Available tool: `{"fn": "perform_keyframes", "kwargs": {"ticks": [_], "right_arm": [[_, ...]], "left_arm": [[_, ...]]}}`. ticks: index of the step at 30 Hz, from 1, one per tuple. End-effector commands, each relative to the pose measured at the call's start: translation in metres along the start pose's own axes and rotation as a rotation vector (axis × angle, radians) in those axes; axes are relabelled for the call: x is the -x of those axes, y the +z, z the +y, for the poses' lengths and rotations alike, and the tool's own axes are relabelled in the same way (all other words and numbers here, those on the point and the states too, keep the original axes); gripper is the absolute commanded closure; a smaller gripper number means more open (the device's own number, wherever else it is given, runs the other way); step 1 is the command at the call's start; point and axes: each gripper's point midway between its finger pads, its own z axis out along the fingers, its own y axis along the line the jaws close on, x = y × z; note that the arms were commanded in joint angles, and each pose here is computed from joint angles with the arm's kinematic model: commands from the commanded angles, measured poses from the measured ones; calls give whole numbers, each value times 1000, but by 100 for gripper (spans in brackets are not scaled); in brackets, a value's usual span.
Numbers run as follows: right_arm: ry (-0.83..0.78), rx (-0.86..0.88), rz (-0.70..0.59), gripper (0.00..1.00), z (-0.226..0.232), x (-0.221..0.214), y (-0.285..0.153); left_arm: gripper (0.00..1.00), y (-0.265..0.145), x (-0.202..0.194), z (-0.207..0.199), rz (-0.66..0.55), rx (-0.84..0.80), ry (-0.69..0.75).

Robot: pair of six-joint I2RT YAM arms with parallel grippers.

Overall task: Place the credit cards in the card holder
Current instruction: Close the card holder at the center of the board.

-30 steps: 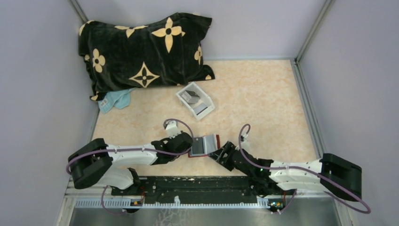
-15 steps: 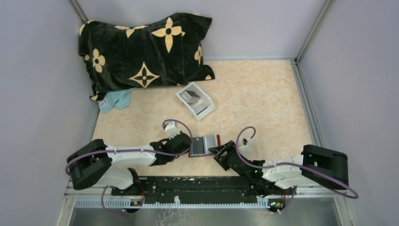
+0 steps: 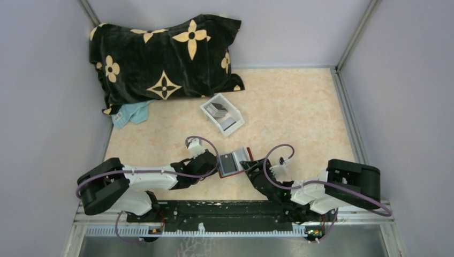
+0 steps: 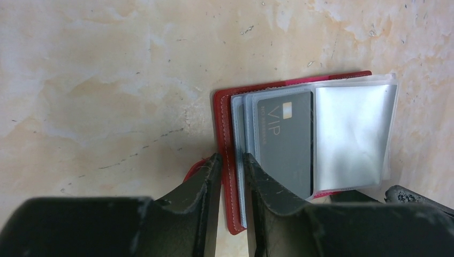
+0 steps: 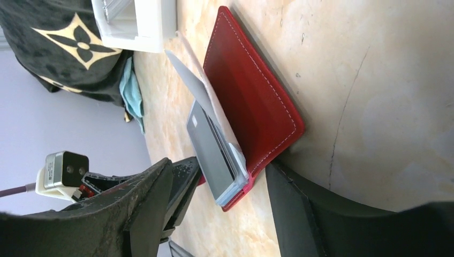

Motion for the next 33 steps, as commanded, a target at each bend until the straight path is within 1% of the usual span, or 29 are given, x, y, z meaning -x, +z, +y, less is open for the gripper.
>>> {"fn": "perform_keyframes", "kwargs": {"ticks": [1,7,13,18,25,33], "right_arm": [[-129,-43,-60,36,-20,9,4],[-230,-21,-102,41,-11,16,4],[-413,-6,-123,45,6,18,4],[-535,37,-107,46,24,12,4],[-622,116,-79,46,50,2,2],[-750,141,-40,45,65,-9,1]], "left_arm": [[71,-12,-59,76,248,190,122],[71,-12,-58,77,242,193,126],[70,-10,-59,78,245,205,139],[70,-7,-59,76,247,211,148],[70,-7,-59,75,249,215,151],[70,-7,-60,78,250,223,152]]}}
